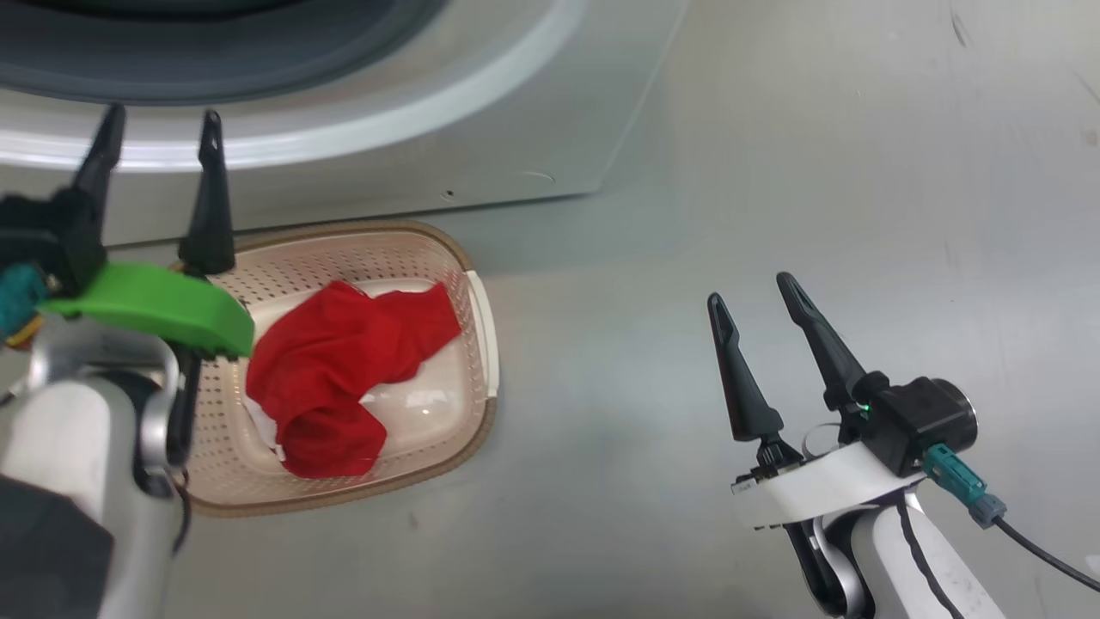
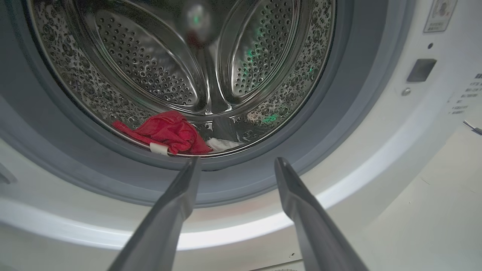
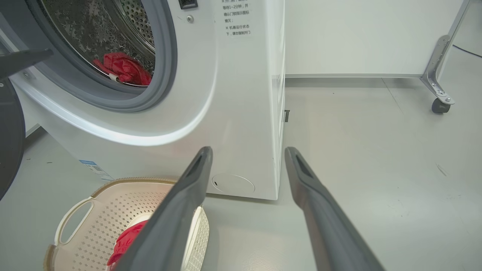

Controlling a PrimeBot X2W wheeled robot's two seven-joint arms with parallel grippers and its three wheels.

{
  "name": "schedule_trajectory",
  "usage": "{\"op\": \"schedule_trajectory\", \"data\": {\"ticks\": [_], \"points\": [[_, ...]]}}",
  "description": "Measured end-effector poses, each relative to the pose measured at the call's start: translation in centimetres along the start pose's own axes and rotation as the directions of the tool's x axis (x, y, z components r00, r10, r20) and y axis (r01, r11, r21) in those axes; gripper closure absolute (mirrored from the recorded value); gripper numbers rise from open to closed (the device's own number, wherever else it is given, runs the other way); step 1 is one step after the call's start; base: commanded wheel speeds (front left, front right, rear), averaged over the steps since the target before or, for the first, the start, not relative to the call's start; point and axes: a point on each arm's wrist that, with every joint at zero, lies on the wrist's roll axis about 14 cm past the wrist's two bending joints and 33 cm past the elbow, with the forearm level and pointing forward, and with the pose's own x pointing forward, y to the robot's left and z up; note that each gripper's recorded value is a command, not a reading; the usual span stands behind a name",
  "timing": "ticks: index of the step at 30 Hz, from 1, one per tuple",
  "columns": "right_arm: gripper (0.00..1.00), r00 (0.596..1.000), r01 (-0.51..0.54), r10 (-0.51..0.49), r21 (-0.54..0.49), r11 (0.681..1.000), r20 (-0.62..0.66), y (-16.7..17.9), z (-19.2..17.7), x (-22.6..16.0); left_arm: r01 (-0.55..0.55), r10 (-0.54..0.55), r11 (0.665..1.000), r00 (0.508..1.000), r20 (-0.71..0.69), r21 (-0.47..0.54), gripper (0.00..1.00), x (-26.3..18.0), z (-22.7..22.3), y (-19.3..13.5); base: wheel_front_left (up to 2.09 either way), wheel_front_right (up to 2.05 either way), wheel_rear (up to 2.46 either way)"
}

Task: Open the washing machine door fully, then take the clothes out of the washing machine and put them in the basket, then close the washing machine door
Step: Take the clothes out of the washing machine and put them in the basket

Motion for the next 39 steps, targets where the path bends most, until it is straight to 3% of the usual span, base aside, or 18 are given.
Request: {"op": "schedule_trajectory", "data": {"ticks": [11,17,33,39], "points": [[0.00,0.997,0.067,-0.067,0.017,0.998,-0.034,-2.6,-1.9,1.3,0.055,-0.031,0.994,0.973,-0.230,0.099,0.00,7.8,-5.3,1.1,0.00,0.00,0.00],[0.00,0.993,0.101,-0.099,0.032,0.994,-0.062,-3.9,-2.9,1.5,0.077,-0.033,0.987,0.959,-0.281,0.144,0.00,11.1,-6.3,1.4,0.00,0.00,0.00],[0.00,0.976,0.198,-0.189,0.079,0.977,-0.110,-6.9,-4.3,1.5,0.115,-0.020,0.926,0.966,-0.259,0.360,0.00,19.4,-4.5,2.7,0.00,0.00,0.00],[0.00,0.976,0.205,-0.197,0.078,0.976,-0.094,-7.2,-3.9,2.3,0.075,0.055,0.901,0.957,-0.284,0.426,0.00,20.7,-4.4,5.4,0.00,0.00,0.00]]}}
